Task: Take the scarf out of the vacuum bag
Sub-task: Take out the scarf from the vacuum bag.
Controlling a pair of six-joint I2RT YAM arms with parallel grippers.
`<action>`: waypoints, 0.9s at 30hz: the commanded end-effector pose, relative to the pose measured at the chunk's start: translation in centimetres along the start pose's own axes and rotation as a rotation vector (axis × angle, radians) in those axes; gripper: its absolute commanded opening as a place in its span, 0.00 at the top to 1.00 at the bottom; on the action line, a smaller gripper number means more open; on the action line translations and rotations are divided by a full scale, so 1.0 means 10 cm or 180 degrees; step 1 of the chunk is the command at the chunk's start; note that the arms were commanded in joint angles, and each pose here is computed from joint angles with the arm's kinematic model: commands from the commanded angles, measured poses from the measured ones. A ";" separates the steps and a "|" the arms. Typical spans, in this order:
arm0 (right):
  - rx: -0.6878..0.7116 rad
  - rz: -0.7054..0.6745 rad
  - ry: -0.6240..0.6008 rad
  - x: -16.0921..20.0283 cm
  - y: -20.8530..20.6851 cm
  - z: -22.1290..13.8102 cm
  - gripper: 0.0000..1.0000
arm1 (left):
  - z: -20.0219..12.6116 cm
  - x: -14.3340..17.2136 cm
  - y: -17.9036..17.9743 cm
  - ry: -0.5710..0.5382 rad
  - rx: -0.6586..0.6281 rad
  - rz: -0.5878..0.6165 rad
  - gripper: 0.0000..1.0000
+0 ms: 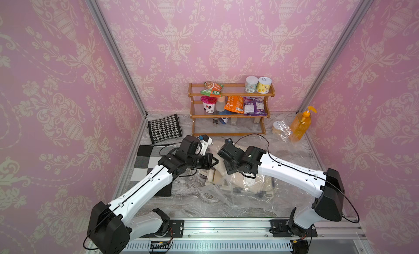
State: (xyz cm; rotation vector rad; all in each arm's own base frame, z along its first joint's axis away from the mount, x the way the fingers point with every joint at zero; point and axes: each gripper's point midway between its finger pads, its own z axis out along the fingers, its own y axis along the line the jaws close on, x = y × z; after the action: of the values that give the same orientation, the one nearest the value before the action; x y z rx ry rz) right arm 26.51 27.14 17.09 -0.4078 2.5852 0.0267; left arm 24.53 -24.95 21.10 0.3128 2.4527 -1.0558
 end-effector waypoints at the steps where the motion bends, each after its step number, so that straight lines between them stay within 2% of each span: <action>1: -0.0139 -0.0086 -0.0032 -0.11 0.06 0.03 1.00 | -0.17 -0.02 0.00 0.0036 -0.0237 0.0234 1.00; 6: -0.0225 -0.0041 0.0003 -0.09 0.03 0.09 1.00 | -0.38 0.10 0.26 0.0062 -0.0702 0.0171 1.00; 12: -0.0287 -0.0042 0.0012 -0.06 -0.03 0.09 1.00 | -0.39 0.40 0.57 0.0302 -0.0962 -0.0131 1.00; 18: -0.0347 -0.0104 0.0075 0.01 -0.05 0.10 1.00 | -0.64 0.58 1.01 0.0450 -0.1661 -0.0428 1.00; 21: -0.0430 -0.0137 0.0098 0.05 -0.01 0.11 1.00 | -0.76 0.60 1.18 0.0564 -0.2021 -0.0420 1.00; 27: -0.0490 -0.0156 0.0043 0.07 -0.01 0.11 1.00 | -0.98 0.63 1.39 0.1104 -0.2668 -0.0251 1.00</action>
State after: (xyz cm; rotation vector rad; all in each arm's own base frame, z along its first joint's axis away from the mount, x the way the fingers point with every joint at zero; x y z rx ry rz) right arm 26.44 27.35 14.59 -0.5182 2.6380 0.1750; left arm 22.11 -11.80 14.97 0.0663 2.9002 -0.2192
